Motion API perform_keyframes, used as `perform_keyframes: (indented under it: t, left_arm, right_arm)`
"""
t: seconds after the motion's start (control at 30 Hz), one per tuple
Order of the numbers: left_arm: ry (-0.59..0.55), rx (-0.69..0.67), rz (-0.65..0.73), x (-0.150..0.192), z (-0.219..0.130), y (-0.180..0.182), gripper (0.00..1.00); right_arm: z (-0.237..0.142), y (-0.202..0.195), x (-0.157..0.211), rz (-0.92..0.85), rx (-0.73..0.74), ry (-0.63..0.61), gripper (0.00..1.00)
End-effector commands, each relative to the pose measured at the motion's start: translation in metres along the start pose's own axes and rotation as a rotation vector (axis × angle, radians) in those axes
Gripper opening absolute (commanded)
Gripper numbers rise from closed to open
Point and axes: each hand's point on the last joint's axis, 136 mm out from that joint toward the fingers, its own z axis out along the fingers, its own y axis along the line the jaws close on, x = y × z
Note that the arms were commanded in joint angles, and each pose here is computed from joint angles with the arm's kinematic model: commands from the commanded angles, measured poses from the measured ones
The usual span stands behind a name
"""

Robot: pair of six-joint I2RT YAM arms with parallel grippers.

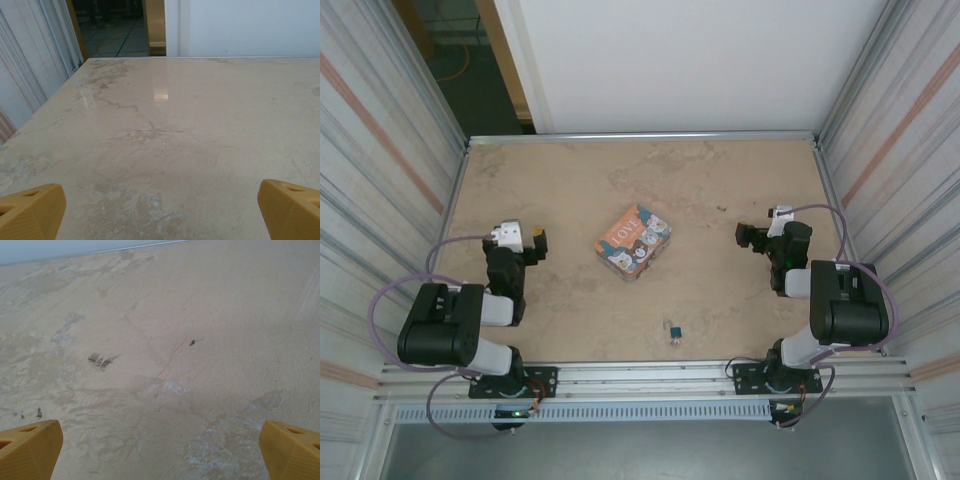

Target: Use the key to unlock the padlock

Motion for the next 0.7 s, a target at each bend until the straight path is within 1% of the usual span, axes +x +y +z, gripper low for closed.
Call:
perform_keyframes:
  t: [0.0,0.1,0.13,0.17,0.23,0.3,0.4,0.43,0.5,0.67]
  left_arm:
    - [-0.017,0.037,-0.026,-0.006,0.002,-0.005,0.99]
    - [-0.007,0.025,-0.029,0.001,0.007,-0.003,0.99]
    - [-0.031,0.017,-0.03,-0.002,0.01,-0.001,0.99]
    - [-0.028,0.015,-0.038,-0.002,0.01,0.0,0.99]
    - [0.027,0.02,-0.054,0.004,0.009,0.001,0.99]
    - [0.027,0.0,-0.053,0.002,0.018,0.004,0.99]
    - [0.113,0.038,-0.032,0.006,0.028,-0.005,0.99]
    - [0.117,0.051,-0.019,0.004,0.033,-0.008,0.99]
    - [0.162,0.07,0.004,0.007,0.039,-0.014,0.99]
    - [0.161,0.071,0.005,0.007,0.038,-0.015,0.99]
  right_arm:
    - [0.003,0.0,-0.007,-0.003,0.007,-0.014,0.99]
    - [0.003,0.0,-0.006,-0.004,0.006,-0.013,0.99]
    - [0.003,0.0,-0.007,-0.005,0.006,-0.014,0.99]
    - [0.003,0.0,-0.006,-0.004,0.006,-0.013,0.99]
    - [0.003,0.0,-0.007,-0.004,0.006,-0.015,0.99]
    - [0.003,0.0,-0.006,-0.004,0.007,-0.011,0.99]
    - [0.004,0.0,-0.006,-0.003,0.007,-0.009,0.99]
    - [0.004,0.0,-0.006,-0.002,0.008,-0.01,0.99]
    - [0.004,-0.003,-0.006,0.002,0.022,-0.009,0.99]
    - [0.005,-0.009,-0.007,0.006,0.08,-0.008,0.99]
